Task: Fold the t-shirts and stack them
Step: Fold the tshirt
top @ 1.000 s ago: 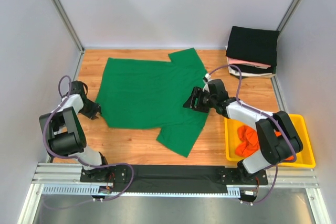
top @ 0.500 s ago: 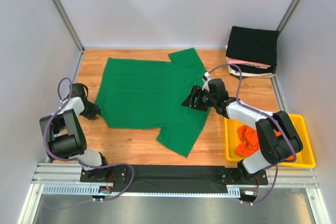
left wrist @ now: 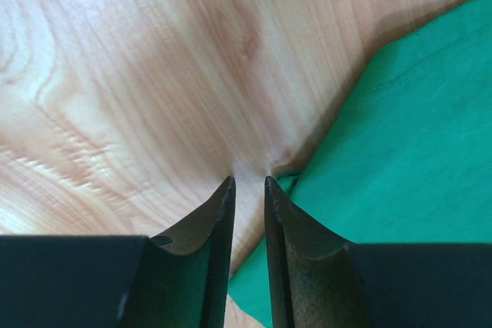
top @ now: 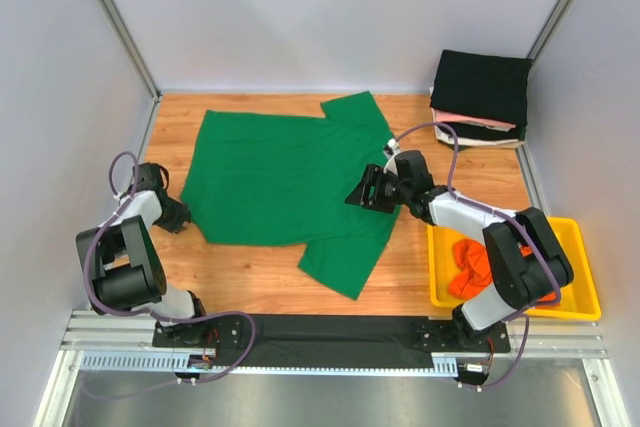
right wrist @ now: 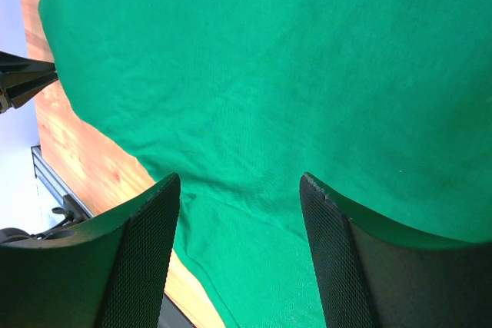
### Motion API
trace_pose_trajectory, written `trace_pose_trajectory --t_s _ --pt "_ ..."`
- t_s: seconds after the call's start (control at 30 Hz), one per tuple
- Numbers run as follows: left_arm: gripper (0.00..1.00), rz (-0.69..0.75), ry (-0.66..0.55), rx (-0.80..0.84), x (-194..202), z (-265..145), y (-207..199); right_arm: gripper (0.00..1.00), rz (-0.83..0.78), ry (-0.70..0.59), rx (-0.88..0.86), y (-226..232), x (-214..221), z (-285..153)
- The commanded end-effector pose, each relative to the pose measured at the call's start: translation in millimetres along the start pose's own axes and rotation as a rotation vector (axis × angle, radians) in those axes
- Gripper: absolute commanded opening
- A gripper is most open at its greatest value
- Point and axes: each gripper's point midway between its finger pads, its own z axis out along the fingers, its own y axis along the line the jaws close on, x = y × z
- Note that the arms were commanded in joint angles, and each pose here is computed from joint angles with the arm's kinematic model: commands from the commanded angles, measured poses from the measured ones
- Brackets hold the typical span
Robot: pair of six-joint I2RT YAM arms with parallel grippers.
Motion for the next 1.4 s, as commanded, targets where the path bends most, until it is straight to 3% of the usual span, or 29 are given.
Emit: trace_pose_trajectory --t_s 0.0,0.77,1.37 --pt "0.29 0.0 -0.009 0.002 -2 8 -6 0.65 -0.015 -0.034 -0.033 9 -12 1" --pt "0.29 0.037 -0.124 0.022 -7 -12 -14 0.65 -0.012 -0.014 -0.043 9 -11 6" --pt "0.29 0.044 -0.095 0.005 -1 9 -16 0.64 -0.014 -0.002 -0.049 10 -9 6"
